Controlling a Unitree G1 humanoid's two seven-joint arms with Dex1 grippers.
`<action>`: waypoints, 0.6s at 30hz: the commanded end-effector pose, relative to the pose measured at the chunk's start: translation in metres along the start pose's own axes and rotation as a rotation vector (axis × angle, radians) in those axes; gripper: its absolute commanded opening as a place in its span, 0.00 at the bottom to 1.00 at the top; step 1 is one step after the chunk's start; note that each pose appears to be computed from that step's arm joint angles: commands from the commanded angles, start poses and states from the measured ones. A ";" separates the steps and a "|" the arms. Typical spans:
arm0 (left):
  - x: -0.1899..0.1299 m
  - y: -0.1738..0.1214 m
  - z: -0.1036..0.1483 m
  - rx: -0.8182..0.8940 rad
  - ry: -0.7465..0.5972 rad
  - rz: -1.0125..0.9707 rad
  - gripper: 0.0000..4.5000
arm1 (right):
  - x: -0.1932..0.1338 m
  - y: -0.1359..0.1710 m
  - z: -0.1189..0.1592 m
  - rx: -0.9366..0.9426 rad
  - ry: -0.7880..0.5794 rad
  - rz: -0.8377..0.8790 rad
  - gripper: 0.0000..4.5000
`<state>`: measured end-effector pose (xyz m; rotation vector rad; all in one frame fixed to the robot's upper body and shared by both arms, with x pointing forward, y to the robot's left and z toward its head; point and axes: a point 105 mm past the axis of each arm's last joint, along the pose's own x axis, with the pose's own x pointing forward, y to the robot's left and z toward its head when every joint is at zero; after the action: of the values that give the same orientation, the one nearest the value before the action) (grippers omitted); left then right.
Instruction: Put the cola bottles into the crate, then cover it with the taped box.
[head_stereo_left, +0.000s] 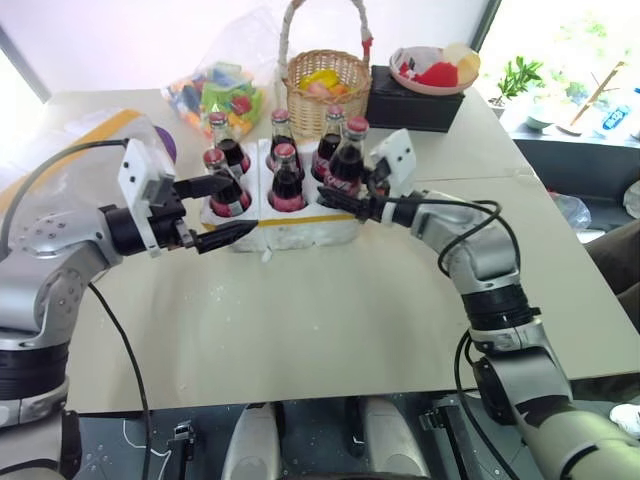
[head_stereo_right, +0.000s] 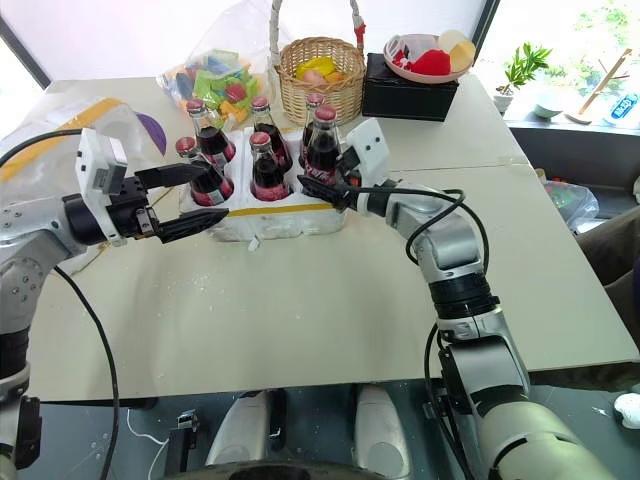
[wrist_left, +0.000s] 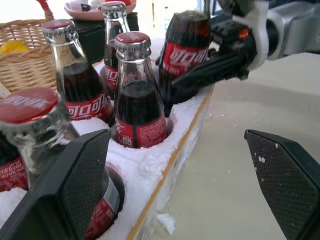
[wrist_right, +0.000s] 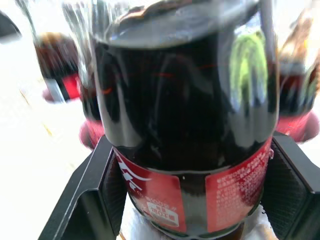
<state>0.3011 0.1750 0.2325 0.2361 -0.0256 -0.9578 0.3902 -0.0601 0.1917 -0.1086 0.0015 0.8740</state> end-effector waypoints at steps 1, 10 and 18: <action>-0.011 0.002 0.014 0.054 -0.019 0.029 1.00 | 0.005 -0.002 0.004 -0.017 0.005 0.007 0.93; -0.085 0.012 0.031 0.012 0.071 0.143 1.00 | -0.060 -0.004 0.060 -0.071 -0.100 0.097 0.98; -0.228 0.050 0.020 -0.027 0.477 0.406 1.00 | -0.136 0.000 0.098 -0.081 -0.070 0.195 0.98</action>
<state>0.2191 0.3618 0.2663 0.3495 0.3554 -0.5385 0.3150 -0.1569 0.2863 -0.1388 -0.0649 1.0100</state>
